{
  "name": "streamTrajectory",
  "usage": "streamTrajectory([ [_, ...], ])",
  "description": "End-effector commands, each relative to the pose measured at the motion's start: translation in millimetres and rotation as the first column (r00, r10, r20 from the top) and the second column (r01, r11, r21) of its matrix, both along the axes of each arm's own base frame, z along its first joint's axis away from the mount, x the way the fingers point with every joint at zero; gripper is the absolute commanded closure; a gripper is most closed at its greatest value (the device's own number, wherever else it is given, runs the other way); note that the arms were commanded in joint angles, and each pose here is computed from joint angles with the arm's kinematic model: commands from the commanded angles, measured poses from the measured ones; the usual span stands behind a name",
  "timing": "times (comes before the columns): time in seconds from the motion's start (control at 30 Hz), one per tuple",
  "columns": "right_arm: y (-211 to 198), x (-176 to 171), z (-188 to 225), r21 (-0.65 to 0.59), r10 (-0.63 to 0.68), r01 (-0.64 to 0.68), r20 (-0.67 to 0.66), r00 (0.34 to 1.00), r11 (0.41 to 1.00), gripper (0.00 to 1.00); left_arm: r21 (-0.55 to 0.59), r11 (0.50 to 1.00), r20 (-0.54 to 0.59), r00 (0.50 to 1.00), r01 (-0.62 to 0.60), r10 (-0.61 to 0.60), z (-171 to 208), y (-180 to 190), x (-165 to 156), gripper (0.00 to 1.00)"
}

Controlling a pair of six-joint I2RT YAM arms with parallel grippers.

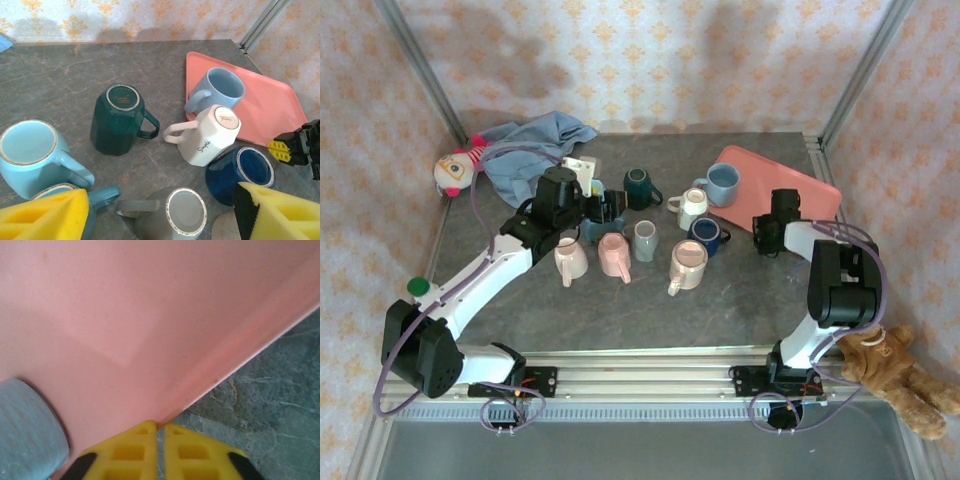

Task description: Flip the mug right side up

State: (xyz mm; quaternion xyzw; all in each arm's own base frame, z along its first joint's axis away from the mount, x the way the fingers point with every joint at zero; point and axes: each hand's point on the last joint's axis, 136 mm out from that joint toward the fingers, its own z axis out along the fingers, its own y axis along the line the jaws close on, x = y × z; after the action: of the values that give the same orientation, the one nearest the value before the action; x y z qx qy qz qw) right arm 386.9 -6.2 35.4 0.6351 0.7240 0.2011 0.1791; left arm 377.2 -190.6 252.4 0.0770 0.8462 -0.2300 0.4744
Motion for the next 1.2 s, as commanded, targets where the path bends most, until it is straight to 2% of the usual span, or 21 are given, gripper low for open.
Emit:
streamTrajectory([
  [0.0,-5.4,-13.6,10.2,-0.09,0.085,-0.091,-0.069,0.994,0.992,0.78,-0.033,0.999,0.056,0.998,-0.018,0.02,17.1,3.2,-4.4,0.22],
  [0.13,-6.6,-13.3,36.4,-0.147,0.165,-0.17,-0.048,0.985,0.974,0.64,-0.026,0.999,0.063,0.997,-0.037,0.038,22.4,9.1,-8.5,0.21],
  [0.27,-10.4,-12.9,73.1,-0.249,0.277,-0.273,-0.02,0.961,0.929,0.56,-0.012,0.998,0.067,0.995,-0.069,0.07,25.8,18.1,-12.8,0.2],
  [0.43,-11.7,-7.6,116.4,-0.405,0.481,-0.45,-0.029,0.876,0.796,0.48,0.01,0.992,0.059,0.991,-0.125,0.124,25.3,32.0,-19.0,0.2],
  [0.6,-6.4,-16.7,138.5,-0.466,0.597,-0.546,-0.046,0.801,0.697,0.46,0.058,0.989,-0.006,0.991,-0.134,0.134,13.0,39.7,-30.4,0.21],
  [0.83,20.7,-32.6,159.7,-0.434,0.671,-0.598,0.021,0.741,0.674,0.46,0.086,0.994,-0.093,0.993,-0.062,0.07,-7.4,34.5,-48.8,0.22],
  [0.93,44.0,-41.1,163.3,-0.424,0.748,-0.682,-0.013,0.663,0.596,0.46,0.11,0.994,-0.098,0.995,0.022,-0.011,-17.1,20.6,-60.0,0.24],
  [1.03,65.9,-55.4,160.4,-0.399,0.809,-0.762,-0.078,0.583,0.51,0.46,0.196,0.976,-0.111,0.991,0.095,-0.074,-29.3,3.9,-76.0,0.25],
  [1.1,73.7,-66.5,157.3,-0.373,0.817,-0.786,-0.113,0.565,0.493,0.46,0.214,0.968,-0.149,0.984,0.131,-0.1,-38.1,-9.0,-87.3,0.26],
  [1.17,78.0,-77.8,153.2,-0.343,0.807,-0.789,-0.126,0.576,0.51,0.46,0.202,0.966,-0.183,0.976,0.158,-0.122,-43.6,-24.1,-99.1,0.28],
])
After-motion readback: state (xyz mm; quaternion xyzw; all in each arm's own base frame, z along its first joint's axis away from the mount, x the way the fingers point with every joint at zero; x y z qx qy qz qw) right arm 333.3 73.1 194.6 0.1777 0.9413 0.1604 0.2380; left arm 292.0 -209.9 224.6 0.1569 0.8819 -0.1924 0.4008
